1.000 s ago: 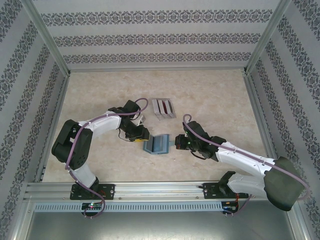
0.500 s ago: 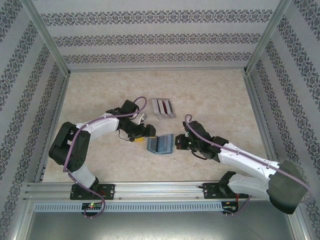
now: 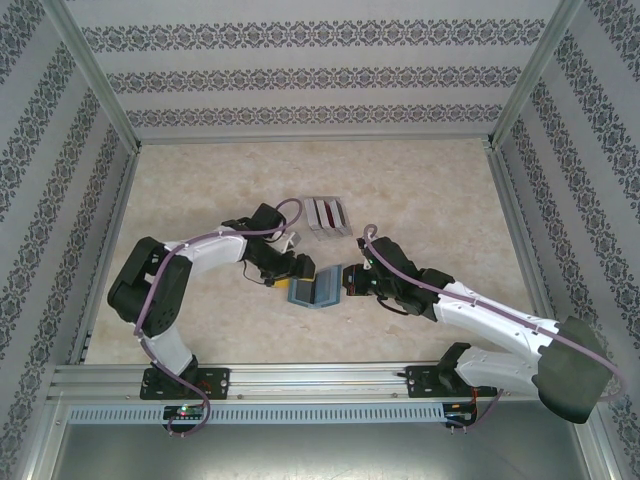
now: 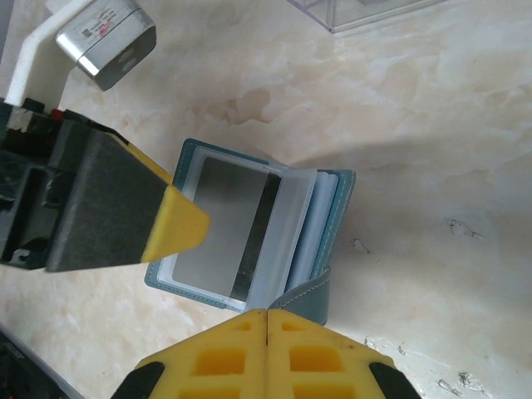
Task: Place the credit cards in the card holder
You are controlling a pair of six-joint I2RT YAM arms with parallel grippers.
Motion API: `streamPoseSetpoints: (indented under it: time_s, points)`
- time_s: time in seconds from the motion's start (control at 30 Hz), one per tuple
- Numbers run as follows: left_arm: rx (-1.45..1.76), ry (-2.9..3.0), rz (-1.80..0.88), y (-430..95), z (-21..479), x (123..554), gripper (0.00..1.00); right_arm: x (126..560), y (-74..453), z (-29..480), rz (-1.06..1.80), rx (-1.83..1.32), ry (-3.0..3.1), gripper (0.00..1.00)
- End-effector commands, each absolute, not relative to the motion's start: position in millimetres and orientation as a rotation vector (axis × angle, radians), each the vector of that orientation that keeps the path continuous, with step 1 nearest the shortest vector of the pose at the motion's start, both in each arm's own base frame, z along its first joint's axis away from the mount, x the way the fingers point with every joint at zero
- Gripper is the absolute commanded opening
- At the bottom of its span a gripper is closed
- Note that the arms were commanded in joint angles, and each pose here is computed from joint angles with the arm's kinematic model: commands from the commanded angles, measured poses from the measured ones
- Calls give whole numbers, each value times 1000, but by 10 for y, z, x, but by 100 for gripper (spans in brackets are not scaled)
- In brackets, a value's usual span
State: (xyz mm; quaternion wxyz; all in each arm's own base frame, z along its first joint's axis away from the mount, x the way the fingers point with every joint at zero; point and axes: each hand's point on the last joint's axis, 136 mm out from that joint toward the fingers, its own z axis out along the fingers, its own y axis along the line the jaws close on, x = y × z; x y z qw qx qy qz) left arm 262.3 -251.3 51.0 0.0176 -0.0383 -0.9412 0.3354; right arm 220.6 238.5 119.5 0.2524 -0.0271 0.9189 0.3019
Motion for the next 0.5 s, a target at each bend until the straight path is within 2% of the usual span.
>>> streamPoseSetpoints:
  time_s: [0.0, 0.17, 0.47]
  points:
    - [-132, -2939, 940, -2460, 395, 2623, 82, 2239, 2463, 1407, 880, -89, 2441, 0]
    - [-134, -2922, 1017, -2543, 475, 2670, 92, 2247, 2470, 1549, 902, -92, 2409, 0]
    - [-132, -2885, 1102, -2600, 522, 2686, 98, 2258, 2506, 1466, 913, -94, 2440, 0]
